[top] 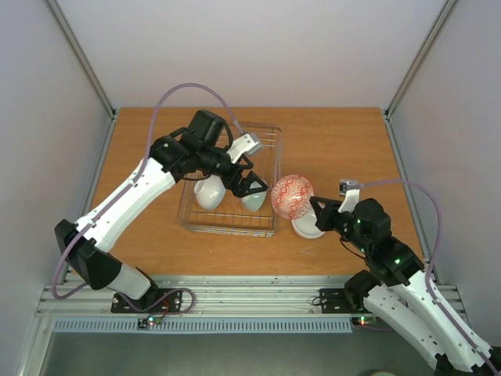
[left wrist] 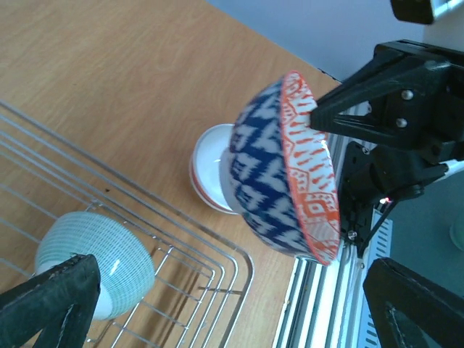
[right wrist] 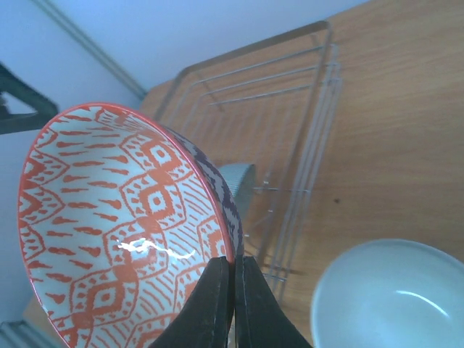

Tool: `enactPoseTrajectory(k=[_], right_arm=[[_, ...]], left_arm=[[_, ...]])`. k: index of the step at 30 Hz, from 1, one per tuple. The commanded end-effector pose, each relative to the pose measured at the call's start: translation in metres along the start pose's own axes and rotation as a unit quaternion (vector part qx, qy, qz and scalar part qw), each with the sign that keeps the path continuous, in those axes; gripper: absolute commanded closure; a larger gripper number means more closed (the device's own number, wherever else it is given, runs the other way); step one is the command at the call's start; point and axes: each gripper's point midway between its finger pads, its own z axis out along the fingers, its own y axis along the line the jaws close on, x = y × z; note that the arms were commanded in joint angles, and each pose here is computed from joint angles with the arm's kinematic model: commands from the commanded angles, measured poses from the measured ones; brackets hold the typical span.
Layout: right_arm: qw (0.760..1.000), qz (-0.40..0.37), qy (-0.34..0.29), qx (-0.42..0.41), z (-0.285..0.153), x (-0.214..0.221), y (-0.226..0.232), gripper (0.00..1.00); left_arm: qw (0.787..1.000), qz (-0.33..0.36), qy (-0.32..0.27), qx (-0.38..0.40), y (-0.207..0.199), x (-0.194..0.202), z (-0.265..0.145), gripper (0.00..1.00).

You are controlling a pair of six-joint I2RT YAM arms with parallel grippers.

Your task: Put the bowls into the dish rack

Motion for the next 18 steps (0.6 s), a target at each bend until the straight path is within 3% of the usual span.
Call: enactPoseTrajectory(k=[1,4,7,18], right_arm=[[0.992,-0.016,-0.042,-0.117,-0.002,-0.024,0.046,0.99],[0.99,-0.017,-0.047,-0.134,-0.004,-0.024,0.051,0.99],[0.988,-0.019,-0.045,-0.145,-0.004,-0.022,0.053,0.99],[0.983,-0.03,-0.042,-0.174,-0.001,-0.018,0.06,0.99]], left_arm=[[0.999,-0.003,-0.033,-0.024,0.009,-0.007,-0.012,0.01],[0.997,-0.011,-0.031,-0.066,0.026,-0.005,-0.01,0.01],[0.998,-0.026,-0.027,-0.058,0.029,0.0,-0.001,0.01],[0.989,-0.048,-0.039,0.134,-0.026,-0.006,0.006,0.01]])
